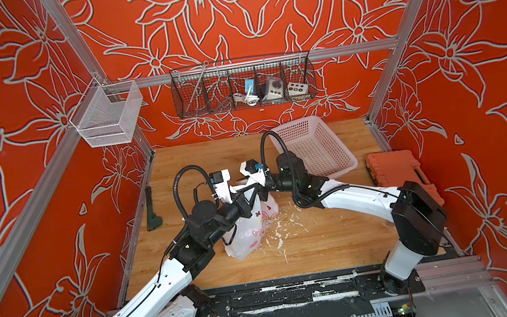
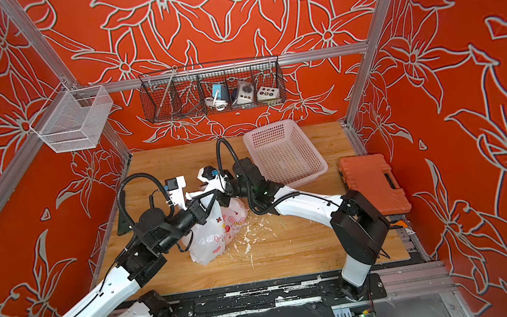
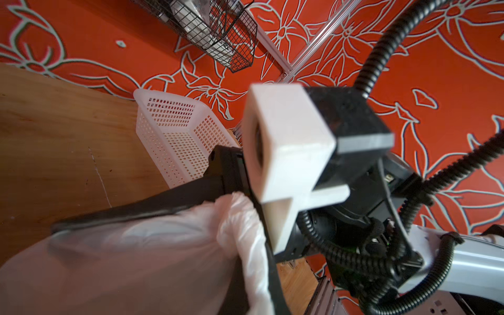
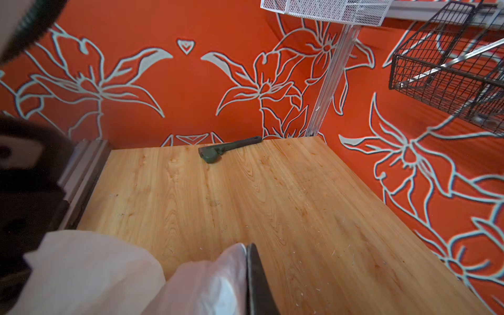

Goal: Place the oranges into plastic bags & tie knots
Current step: Tie the plastic bag at the center of the board.

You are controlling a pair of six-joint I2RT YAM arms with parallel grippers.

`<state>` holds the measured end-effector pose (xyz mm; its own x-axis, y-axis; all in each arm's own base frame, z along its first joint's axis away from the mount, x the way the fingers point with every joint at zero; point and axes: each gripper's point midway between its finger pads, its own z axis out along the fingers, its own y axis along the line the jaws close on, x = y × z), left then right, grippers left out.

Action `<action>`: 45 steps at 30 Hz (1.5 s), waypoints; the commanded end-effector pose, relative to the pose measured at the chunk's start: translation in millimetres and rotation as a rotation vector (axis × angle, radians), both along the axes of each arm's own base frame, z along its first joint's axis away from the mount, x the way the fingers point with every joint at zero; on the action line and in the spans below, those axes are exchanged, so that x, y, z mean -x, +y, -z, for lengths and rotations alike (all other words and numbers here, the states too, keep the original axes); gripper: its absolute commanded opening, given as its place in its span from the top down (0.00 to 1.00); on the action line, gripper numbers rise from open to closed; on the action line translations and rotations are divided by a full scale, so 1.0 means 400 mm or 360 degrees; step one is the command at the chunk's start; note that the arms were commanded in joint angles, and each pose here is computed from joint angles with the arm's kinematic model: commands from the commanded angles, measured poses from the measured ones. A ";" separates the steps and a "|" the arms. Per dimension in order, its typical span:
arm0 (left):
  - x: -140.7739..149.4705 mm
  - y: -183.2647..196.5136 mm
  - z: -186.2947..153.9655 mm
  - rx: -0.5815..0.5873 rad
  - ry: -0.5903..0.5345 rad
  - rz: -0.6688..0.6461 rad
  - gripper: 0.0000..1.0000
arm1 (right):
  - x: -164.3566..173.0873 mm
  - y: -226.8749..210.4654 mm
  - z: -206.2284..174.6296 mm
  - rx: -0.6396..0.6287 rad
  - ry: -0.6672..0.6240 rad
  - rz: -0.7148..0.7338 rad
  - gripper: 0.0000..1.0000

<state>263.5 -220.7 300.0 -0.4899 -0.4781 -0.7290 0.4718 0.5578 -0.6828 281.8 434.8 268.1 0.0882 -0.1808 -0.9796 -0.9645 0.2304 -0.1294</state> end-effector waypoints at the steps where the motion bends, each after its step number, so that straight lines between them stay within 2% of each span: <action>1: 0.019 -0.024 0.173 -0.0127 0.0309 0.0057 1.00 | 0.023 0.005 -0.093 -0.0283 -0.0009 -0.0076 1.00; 4: 0.026 -0.016 0.212 -0.0179 0.0326 0.0054 1.00 | 0.037 -0.004 -0.081 -0.0364 0.0040 -0.0090 1.00; 5: 0.034 -0.017 0.217 -0.0179 0.0315 0.0078 0.95 | 0.038 -0.007 -0.077 -0.0398 0.0055 -0.0087 1.00; 6: 0.040 -0.018 0.221 -0.0178 0.0311 0.0094 0.86 | 0.040 -0.009 -0.081 -0.0435 0.0062 -0.0086 1.00; 8: 0.055 -0.016 0.235 -0.0172 0.0329 0.0123 0.62 | 0.042 -0.008 -0.088 -0.0500 0.0088 -0.0102 1.00; 10: 0.069 -0.010 0.241 -0.0164 0.0338 0.0135 0.48 | 0.038 -0.006 -0.092 -0.0531 0.0100 -0.0098 1.00; 11: 0.074 -0.004 0.242 -0.0161 0.0335 0.0129 0.46 | 0.038 -0.004 -0.091 -0.0540 0.0097 -0.0098 1.00; 17: 0.102 0.031 0.257 -0.0136 0.0348 0.0088 0.37 | 0.029 0.005 -0.073 -0.0546 0.0074 -0.0034 1.00; 23: 0.148 0.019 0.289 -0.0042 0.0370 0.0222 0.36 | 0.026 0.008 -0.068 -0.0554 0.0084 -0.0023 1.00; 25: 0.157 0.016 0.276 -0.0015 0.0346 0.0254 0.34 | 0.023 0.011 -0.058 -0.0537 0.0097 -0.0019 1.00; 31: 0.145 0.063 0.214 -0.0071 0.0226 0.0102 0.26 | 0.019 0.010 -0.044 -0.0496 0.0093 0.0002 1.00; 45: 0.149 0.153 0.012 -0.0222 0.0078 -0.0127 0.22 | 0.019 0.008 -0.049 -0.0466 0.0047 0.0016 1.00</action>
